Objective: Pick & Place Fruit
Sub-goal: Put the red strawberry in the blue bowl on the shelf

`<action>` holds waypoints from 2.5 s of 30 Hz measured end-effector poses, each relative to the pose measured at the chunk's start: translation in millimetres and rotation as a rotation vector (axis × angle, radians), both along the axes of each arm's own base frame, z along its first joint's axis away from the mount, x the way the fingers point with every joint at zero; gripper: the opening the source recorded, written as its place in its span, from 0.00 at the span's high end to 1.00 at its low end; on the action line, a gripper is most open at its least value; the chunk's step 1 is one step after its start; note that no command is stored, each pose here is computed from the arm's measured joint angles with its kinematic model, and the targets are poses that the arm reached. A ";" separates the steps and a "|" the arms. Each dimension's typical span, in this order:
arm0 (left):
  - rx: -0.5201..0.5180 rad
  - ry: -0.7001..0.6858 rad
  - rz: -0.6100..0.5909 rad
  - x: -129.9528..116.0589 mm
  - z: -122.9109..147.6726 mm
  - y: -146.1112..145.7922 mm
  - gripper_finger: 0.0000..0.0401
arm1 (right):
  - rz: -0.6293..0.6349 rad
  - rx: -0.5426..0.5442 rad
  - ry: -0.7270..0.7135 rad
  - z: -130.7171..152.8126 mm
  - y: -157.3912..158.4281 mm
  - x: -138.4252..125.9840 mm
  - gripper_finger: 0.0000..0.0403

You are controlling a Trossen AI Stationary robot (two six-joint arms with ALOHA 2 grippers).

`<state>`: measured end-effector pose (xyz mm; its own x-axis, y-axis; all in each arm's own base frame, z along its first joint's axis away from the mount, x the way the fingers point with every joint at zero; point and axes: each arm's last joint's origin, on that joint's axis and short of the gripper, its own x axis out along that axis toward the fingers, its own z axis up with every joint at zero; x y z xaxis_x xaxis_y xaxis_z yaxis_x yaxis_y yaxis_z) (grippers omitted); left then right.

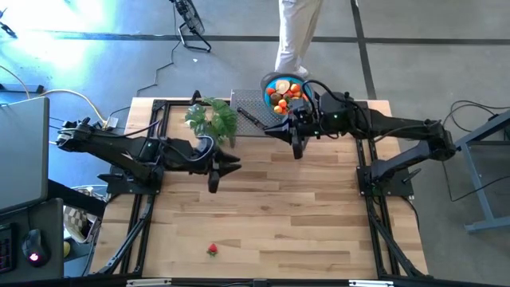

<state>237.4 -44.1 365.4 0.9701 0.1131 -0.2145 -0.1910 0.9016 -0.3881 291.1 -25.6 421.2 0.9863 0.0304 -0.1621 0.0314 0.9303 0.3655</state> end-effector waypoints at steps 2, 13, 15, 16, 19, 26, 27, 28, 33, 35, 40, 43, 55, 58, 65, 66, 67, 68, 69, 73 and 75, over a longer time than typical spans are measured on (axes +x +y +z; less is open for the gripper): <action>-0.057 0.001 -0.002 -0.1 -0.6 -0.6 0.72 | 0.003 -0.020 0.000 -0.1 -0.1 0.0 0.94; -0.274 0.030 -0.062 3.4 -6.3 -7.1 0.72 | 0.017 -0.095 0.009 -1.3 0.1 -0.1 0.94; -0.314 0.034 -0.079 4.0 -7.0 -14.0 0.72 | 0.017 -0.094 0.013 -1.6 0.1 -0.1 0.94; -0.328 0.047 -0.086 3.3 -8.5 -17.7 0.72 | 0.017 -0.092 0.013 -1.6 0.1 -0.1 0.94; -0.369 0.094 -0.115 -0.4 -14.1 -35.9 0.72 | 0.016 -0.090 0.013 -1.6 0.1 -0.1 0.94; -0.447 0.175 -0.120 -19.7 -25.2 -82.3 0.72 | 0.016 -0.090 0.015 -1.9 0.1 0.0 0.94; -0.463 0.184 -0.119 -23.1 -27.2 -90.1 0.72 | 0.016 -0.090 0.019 -3.0 0.0 1.1 0.94; -0.480 0.190 -0.116 -26.8 -29.0 -97.7 0.72 | 0.017 -0.089 0.024 -4.2 -0.2 2.6 0.94; -0.555 0.215 -0.090 -42.8 -39.5 -129.8 0.72 | 0.009 -0.041 0.043 -8.4 -0.6 6.4 0.94; -0.571 0.228 -0.087 -48.1 -44.8 -141.4 0.72 | 0.008 -0.021 0.047 -9.5 0.0 8.0 0.94; -0.617 0.252 -0.070 -56.7 -56.5 -162.1 0.72 | 0.005 0.003 0.060 -11.5 -0.1 9.0 0.94; -0.677 0.253 -0.026 -58.2 -63.2 -170.1 0.72 | 0.005 0.000 0.057 -10.9 -0.1 8.7 0.94; -0.828 0.308 0.143 -44.8 -100.7 -189.7 0.72 | 0.000 -0.030 0.154 -20.1 -4.8 5.6 0.94; -0.904 0.335 0.195 -42.2 -110.8 -194.3 0.72 | 0.001 -0.047 0.156 -20.3 -7.0 5.3 0.94; -1.012 0.454 0.272 -35.4 -133.2 -207.6 0.73 | -0.014 -0.056 0.157 -20.3 -11.2 4.8 0.94; -1.017 0.458 0.278 -32.7 -131.6 -211.5 0.74 | -0.014 -0.064 0.155 -20.2 -11.9 4.7 0.94; -1.018 0.464 0.286 -30.5 -127.9 -214.6 0.75 | -0.013 -0.073 0.156 -20.3 -12.2 4.7 0.94; -1.013 0.476 0.294 -28.8 -123.2 -217.3 0.77 | -0.012 -0.077 0.156 -20.3 -12.2 4.6 0.94; -1.007 0.497 0.304 -26.6 -117.9 -221.0 0.79 | -0.012 -0.078 0.156 -20.3 -12.2 4.7 0.94; -0.940 0.636 0.413 -23.5 -110.8 -228.9 0.88 | -0.011 -0.081 0.155 -20.2 -12.2 4.7 0.94; -0.943 0.705 0.459 -22.2 -110.6 -233.4 0.91 | -0.011 -0.081 0.155 -20.2 -12.2 4.7 0.94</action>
<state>215.1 -277.5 254.9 0.5246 -0.0708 -0.8484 -0.8390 0.1266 -0.5293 295.8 -37.7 401.0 0.9496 0.0002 -0.3136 0.0920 0.9558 0.2791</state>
